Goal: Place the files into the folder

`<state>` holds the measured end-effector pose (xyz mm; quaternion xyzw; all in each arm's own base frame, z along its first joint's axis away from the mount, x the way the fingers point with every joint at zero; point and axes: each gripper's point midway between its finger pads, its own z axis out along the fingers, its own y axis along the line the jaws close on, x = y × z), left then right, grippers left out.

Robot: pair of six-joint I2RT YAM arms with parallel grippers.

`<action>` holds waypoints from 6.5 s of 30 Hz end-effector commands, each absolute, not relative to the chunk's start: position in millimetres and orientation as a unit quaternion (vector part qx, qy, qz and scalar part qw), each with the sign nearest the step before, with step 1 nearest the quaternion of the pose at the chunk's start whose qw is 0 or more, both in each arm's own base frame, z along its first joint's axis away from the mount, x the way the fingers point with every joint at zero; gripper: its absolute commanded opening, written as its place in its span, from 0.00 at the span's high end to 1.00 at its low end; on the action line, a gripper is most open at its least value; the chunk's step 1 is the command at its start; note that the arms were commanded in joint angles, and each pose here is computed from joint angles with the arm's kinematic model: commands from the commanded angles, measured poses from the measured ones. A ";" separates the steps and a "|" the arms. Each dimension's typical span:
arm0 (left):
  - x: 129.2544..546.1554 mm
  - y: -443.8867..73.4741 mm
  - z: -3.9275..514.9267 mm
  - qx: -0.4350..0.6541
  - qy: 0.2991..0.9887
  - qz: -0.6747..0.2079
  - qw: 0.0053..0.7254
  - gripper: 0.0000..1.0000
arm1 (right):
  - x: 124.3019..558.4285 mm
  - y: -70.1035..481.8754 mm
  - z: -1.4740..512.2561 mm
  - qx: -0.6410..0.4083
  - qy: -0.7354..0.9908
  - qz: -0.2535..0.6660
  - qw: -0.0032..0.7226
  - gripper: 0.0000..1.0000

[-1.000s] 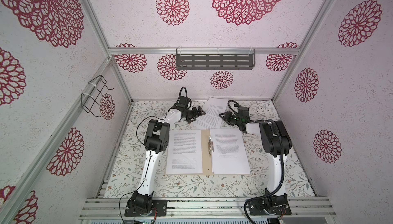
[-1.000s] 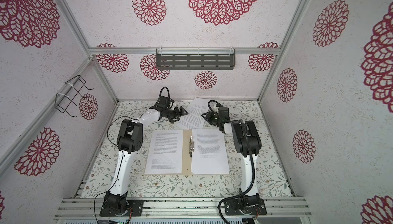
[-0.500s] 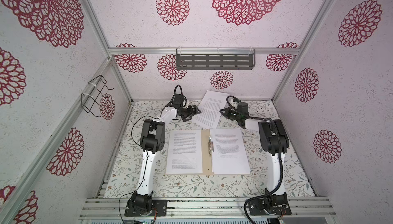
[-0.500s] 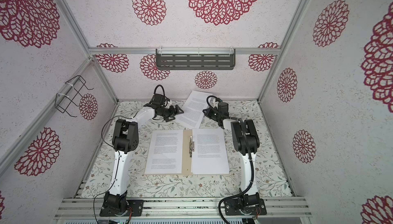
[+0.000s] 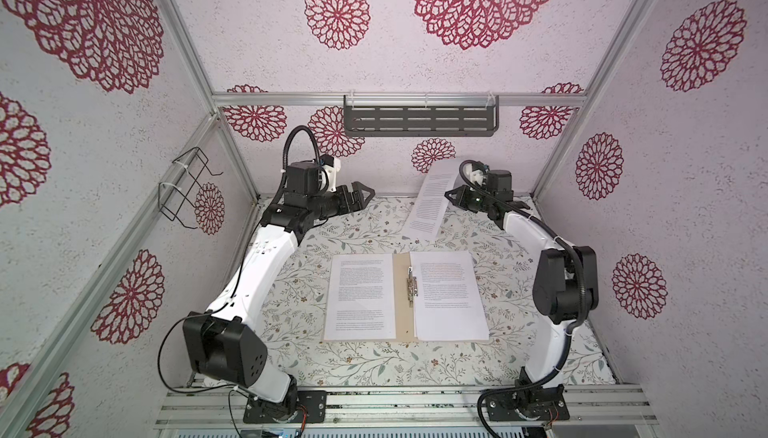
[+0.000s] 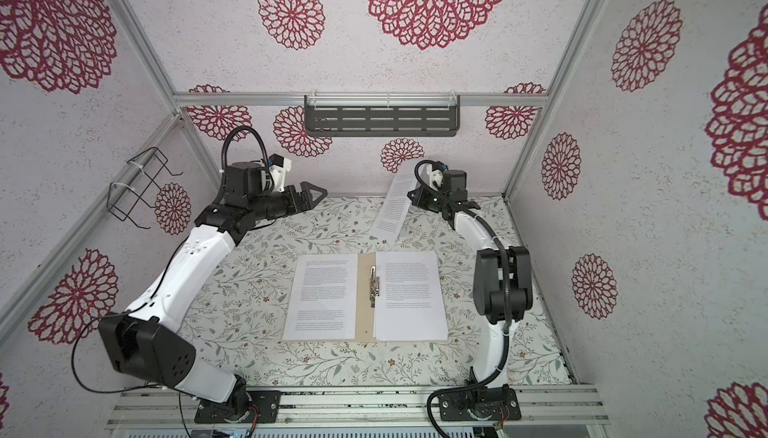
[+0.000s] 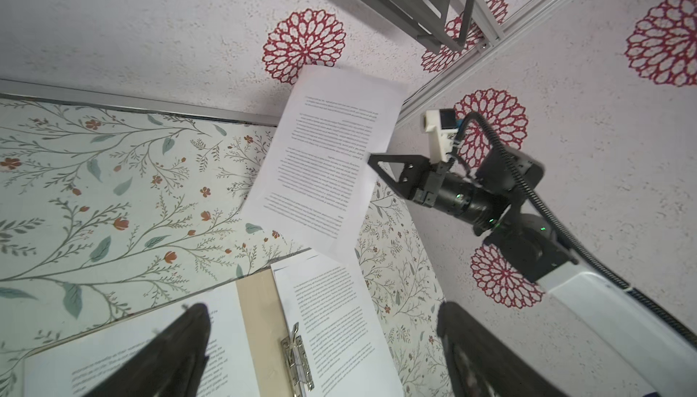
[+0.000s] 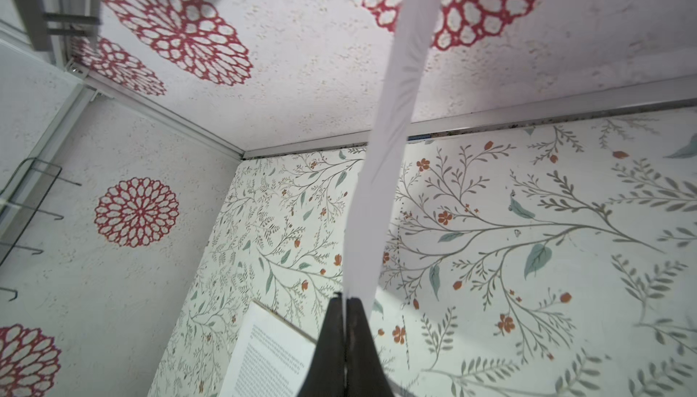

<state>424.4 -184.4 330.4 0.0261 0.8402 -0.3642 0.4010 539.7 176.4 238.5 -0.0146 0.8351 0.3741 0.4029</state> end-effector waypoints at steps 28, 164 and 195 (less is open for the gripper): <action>298.1 -174.5 294.1 0.124 0.780 -0.389 0.473 0.03 | 309.5 153.1 234.3 -0.062 0.930 0.299 0.204 1.00; 289.7 -125.7 109.7 -0.174 0.880 -0.382 0.224 0.02 | 313.6 335.4 124.5 -0.188 0.882 0.388 0.190 0.24; 293.8 -171.9 116.7 -0.125 0.886 -0.370 0.251 0.03 | 288.0 207.7 153.7 0.261 0.870 0.290 0.302 0.23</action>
